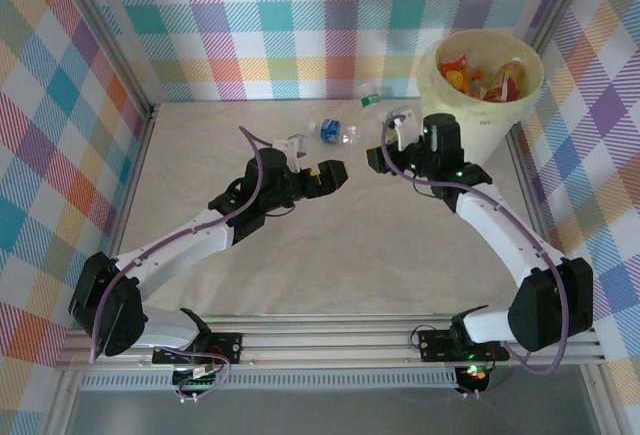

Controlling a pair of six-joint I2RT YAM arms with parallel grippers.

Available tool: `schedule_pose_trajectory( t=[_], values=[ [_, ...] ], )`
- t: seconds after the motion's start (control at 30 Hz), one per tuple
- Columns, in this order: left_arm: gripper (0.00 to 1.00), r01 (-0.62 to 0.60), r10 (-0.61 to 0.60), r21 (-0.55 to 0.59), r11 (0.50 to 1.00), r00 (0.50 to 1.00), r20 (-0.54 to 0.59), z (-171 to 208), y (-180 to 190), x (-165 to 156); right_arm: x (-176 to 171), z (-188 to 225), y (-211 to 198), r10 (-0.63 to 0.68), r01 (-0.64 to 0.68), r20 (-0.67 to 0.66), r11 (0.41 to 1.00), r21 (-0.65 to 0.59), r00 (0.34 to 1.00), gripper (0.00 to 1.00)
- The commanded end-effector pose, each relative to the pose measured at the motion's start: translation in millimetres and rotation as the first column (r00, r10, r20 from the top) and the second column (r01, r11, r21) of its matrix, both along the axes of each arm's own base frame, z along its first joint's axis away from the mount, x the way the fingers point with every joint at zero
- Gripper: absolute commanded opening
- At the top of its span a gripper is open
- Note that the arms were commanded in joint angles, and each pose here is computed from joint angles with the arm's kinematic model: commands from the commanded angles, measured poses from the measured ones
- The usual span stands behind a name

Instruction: Put the plastic bottles in the bin

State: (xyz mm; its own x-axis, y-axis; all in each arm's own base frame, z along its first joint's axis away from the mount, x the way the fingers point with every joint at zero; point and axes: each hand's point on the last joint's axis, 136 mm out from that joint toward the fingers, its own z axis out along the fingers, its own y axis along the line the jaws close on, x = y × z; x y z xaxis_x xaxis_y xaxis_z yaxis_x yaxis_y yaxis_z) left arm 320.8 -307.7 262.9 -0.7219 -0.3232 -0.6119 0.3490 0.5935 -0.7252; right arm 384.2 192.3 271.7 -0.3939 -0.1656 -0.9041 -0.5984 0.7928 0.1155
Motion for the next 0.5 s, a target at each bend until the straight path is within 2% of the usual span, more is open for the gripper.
schedule_pose_trajectory(
  t=[0.0,0.2,0.47],
  values=[
    [1.0,-0.024,0.024,-0.001,1.0,0.999,0.041,10,5,-1,5,55,-12,-0.049,0.042,0.063,0.994,0.1,0.997,0.4],
    [1.0,-0.041,0.04,0.017,0.999,0.998,0.041,8,9,-1,26,95,-59,-0.162,0.151,0.045,0.971,0.186,0.986,0.39],
    [1.0,-0.043,0.041,0.036,0.998,0.998,0.05,8,15,-6,68,102,-131,-0.347,0.349,-0.045,0.921,0.173,0.937,0.4]
  ],
)
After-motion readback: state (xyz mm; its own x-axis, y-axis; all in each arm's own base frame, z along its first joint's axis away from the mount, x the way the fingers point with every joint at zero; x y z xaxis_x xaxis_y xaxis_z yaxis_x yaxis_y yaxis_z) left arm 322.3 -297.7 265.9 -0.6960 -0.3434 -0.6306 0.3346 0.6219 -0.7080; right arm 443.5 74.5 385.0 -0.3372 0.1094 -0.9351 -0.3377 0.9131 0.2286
